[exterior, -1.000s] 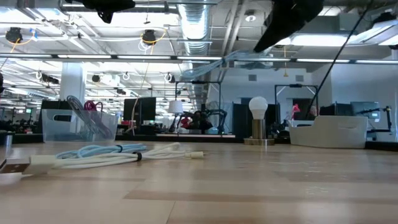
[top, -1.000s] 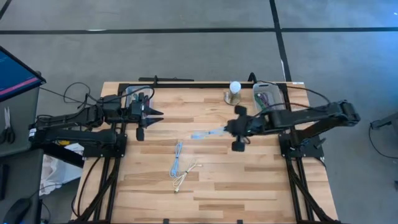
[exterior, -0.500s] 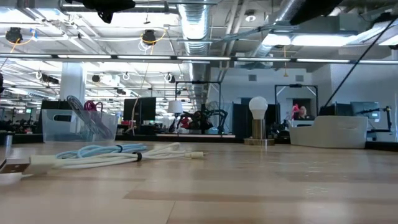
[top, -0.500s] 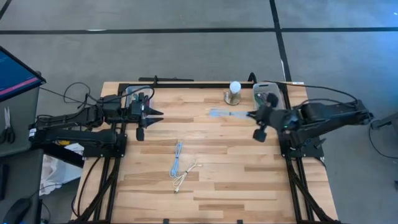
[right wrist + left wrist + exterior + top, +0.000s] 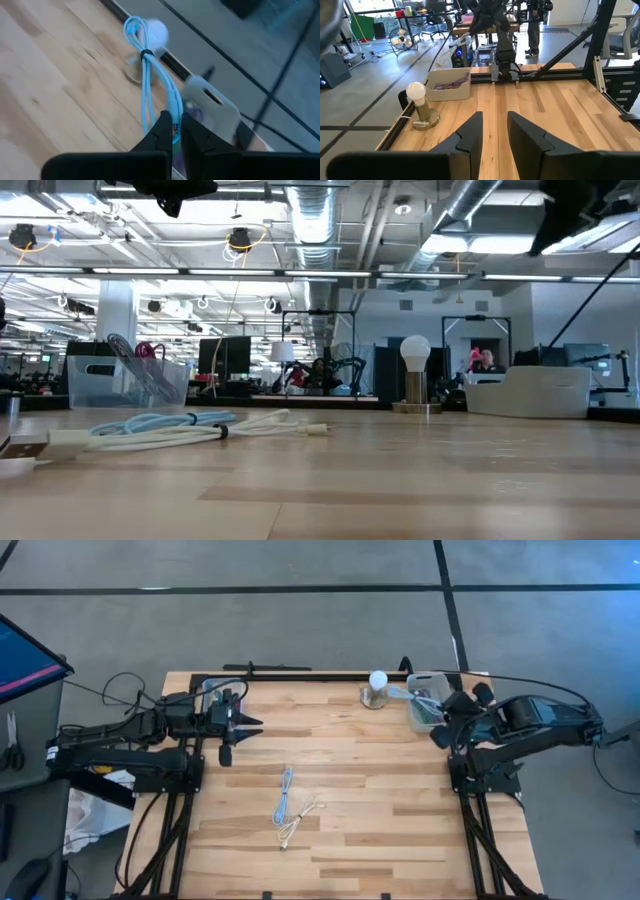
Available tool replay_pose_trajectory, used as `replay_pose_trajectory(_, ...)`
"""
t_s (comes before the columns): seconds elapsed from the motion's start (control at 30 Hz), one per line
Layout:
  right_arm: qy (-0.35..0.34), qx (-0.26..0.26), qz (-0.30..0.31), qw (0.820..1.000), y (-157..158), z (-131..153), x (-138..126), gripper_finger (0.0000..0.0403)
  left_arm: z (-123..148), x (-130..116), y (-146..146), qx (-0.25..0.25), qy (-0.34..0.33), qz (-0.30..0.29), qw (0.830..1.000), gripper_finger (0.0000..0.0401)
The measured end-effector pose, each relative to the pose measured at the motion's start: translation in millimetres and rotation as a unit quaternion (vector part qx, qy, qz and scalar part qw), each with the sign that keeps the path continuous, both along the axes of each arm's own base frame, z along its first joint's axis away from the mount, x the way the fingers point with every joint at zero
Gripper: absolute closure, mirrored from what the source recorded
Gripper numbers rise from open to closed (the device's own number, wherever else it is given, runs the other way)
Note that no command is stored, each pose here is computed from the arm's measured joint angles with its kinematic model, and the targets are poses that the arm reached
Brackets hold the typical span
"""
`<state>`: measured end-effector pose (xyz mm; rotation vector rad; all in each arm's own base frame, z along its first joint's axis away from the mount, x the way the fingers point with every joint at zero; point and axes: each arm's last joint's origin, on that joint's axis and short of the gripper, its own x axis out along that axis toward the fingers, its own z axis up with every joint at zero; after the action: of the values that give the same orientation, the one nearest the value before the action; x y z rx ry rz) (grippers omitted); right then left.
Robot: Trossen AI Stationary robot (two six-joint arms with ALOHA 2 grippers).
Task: Pick & Place USB Port
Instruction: Put the right blue charger cable into the gray bin
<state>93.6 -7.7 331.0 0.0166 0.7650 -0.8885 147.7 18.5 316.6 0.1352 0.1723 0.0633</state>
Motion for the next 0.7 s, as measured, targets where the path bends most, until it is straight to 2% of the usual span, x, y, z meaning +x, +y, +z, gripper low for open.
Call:
replay_pose_trajectory(0.2,0.028,0.011,-0.057,0.998,-4.9,-4.4,-11.8,0.0401,0.0,0.0,0.0,0.000,0.000,0.000,1.000,0.0311)
replay_pose_trajectory(0.37,0.039,0.012,-0.082,0.996,-7.8,-7.5,-15.1,0.0401,0.0,0.0,0.0,0.000,0.000,0.000,1.000,0.0311)
replay_pose_trajectory(0.6,0.089,0.011,-0.113,0.989,-12.3,-37.6,-17.1,0.0401,0.0,0.0,0.0,0.000,0.000,0.000,1.000,0.0311)
replay_pose_trajectory(0.7,0.087,0.015,-0.136,0.987,-14.0,-49.1,-21.9,0.0401,0.0,-0.1,0.0,0.000,0.000,0.000,1.000,0.0311)
